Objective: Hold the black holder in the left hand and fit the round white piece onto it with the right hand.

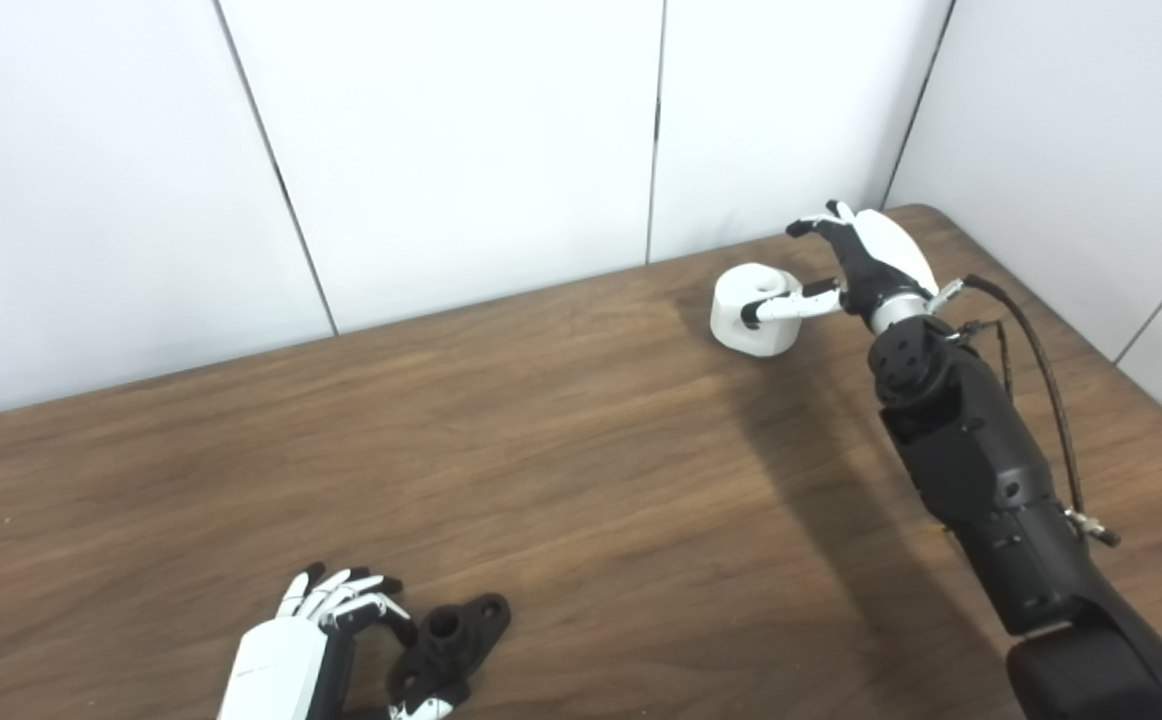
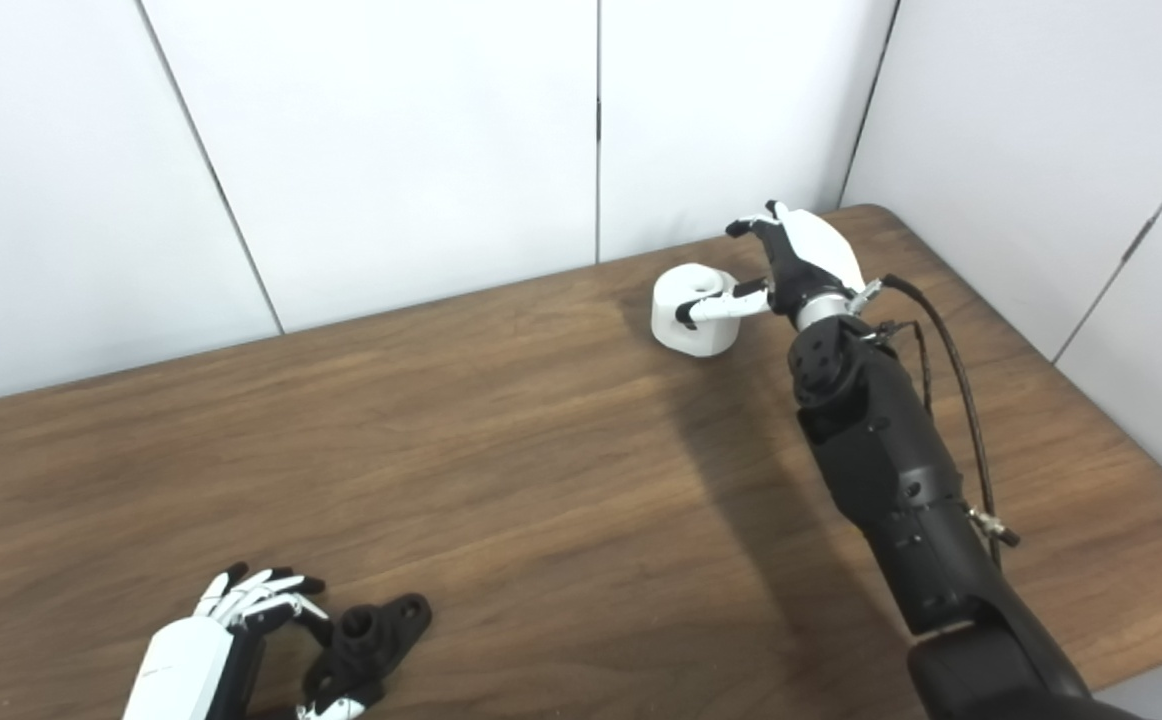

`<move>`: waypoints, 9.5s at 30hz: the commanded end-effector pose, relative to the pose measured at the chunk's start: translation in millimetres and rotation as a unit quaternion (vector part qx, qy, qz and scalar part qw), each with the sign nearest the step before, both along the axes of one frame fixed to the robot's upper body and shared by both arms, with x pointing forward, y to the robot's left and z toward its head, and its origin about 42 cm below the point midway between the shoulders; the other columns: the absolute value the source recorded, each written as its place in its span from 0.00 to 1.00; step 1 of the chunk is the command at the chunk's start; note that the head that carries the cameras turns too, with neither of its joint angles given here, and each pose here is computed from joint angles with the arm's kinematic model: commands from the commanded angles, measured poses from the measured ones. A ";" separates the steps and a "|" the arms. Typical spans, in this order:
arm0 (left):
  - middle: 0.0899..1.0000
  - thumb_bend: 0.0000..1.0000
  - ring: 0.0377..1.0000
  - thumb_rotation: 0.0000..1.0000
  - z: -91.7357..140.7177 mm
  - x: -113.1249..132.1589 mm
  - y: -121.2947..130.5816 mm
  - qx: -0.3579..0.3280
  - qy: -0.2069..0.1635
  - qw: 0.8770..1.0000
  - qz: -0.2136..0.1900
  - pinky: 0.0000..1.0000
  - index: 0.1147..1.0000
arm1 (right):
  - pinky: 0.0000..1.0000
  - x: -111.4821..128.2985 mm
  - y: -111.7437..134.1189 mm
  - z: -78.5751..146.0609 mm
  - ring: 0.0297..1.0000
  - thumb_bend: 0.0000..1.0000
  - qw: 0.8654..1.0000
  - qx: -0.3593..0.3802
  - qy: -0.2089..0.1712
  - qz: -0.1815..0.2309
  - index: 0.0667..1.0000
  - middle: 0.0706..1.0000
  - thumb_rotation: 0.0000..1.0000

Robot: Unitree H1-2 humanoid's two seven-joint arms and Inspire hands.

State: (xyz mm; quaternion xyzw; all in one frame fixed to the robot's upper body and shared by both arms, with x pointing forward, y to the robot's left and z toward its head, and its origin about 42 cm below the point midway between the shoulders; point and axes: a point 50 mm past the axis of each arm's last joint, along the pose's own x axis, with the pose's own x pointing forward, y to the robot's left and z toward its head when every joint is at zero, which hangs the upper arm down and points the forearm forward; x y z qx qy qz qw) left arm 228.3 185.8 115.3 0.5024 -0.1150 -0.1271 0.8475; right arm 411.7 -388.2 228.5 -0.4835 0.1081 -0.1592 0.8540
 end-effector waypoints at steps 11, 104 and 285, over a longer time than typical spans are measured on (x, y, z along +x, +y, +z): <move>0.73 0.52 0.83 0.04 -11.6 -2.0 3.6 0.033 0.028 0.999 0.004 0.95 0.42 | 1.00 13.4 -7.4 30.8 1.00 0.95 0.999 -0.041 -0.004 0.006 0.77 0.99 0.39; 0.73 0.52 0.83 0.05 -3.6 -2.8 -16.3 0.036 0.026 0.999 0.006 0.94 0.42 | 1.00 -31.0 63.5 88.0 0.97 0.52 0.976 -0.084 -0.006 0.199 0.45 0.85 0.14; 0.76 0.52 0.89 0.05 10.1 1.5 -42.0 0.043 0.036 0.998 0.000 1.00 0.42 | 1.00 -114.7 231.2 32.7 0.97 0.98 0.894 -0.041 0.048 0.445 0.62 0.85 0.26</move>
